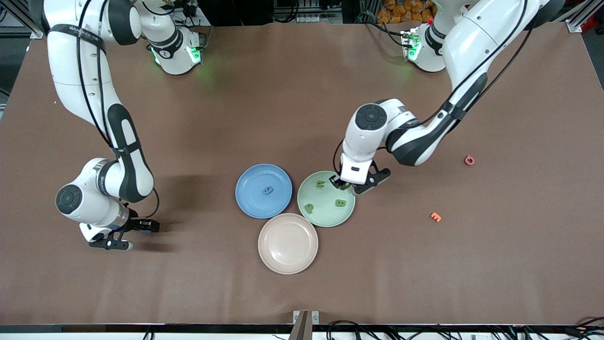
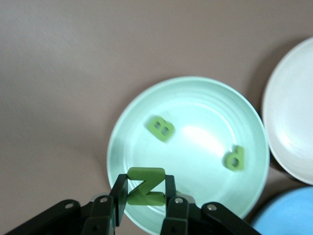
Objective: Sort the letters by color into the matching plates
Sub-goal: 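Release the z onto the green plate while the right gripper grasps the m, then retract the left gripper while the right gripper carries the blue m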
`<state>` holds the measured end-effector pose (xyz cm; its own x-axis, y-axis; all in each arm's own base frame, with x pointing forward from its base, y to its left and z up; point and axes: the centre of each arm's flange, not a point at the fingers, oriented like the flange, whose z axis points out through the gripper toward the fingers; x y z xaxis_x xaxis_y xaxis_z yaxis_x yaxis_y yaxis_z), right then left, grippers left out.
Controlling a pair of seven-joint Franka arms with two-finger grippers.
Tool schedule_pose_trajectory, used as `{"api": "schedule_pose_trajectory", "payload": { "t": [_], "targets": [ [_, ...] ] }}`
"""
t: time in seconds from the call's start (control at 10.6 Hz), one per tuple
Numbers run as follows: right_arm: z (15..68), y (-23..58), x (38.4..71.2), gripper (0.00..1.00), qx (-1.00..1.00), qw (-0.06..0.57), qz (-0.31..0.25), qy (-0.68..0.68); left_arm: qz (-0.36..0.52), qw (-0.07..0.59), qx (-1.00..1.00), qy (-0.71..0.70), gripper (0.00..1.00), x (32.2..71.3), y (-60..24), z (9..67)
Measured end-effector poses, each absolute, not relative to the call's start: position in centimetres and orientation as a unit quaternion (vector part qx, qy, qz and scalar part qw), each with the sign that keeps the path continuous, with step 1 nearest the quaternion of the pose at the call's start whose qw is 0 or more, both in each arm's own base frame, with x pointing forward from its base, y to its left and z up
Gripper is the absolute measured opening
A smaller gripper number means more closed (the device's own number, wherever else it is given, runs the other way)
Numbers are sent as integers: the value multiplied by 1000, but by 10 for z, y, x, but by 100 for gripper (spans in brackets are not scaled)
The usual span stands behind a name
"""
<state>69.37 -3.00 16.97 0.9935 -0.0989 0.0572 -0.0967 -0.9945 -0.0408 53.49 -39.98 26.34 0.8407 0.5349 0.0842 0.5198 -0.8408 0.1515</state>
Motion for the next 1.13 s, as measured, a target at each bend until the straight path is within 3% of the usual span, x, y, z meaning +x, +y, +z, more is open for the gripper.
{"api": "schedule_pose_trajectory", "payload": {
  "t": [0.19,0.28,0.75,1.13],
  "targets": [
    [170,-30,693,77,-998,19,-29,49,65,70,956,276,35,528,-420,269],
    [171,-31,693,68,-998,19,-30,50,67,74,955,280,39,533,-421,272],
    [173,-30,693,58,-998,20,-31,49,80,65,950,294,100,558,-406,279],
    [174,-26,693,53,-998,20,-31,46,59,-24,981,184,100,599,-370,321]
  ]
}}
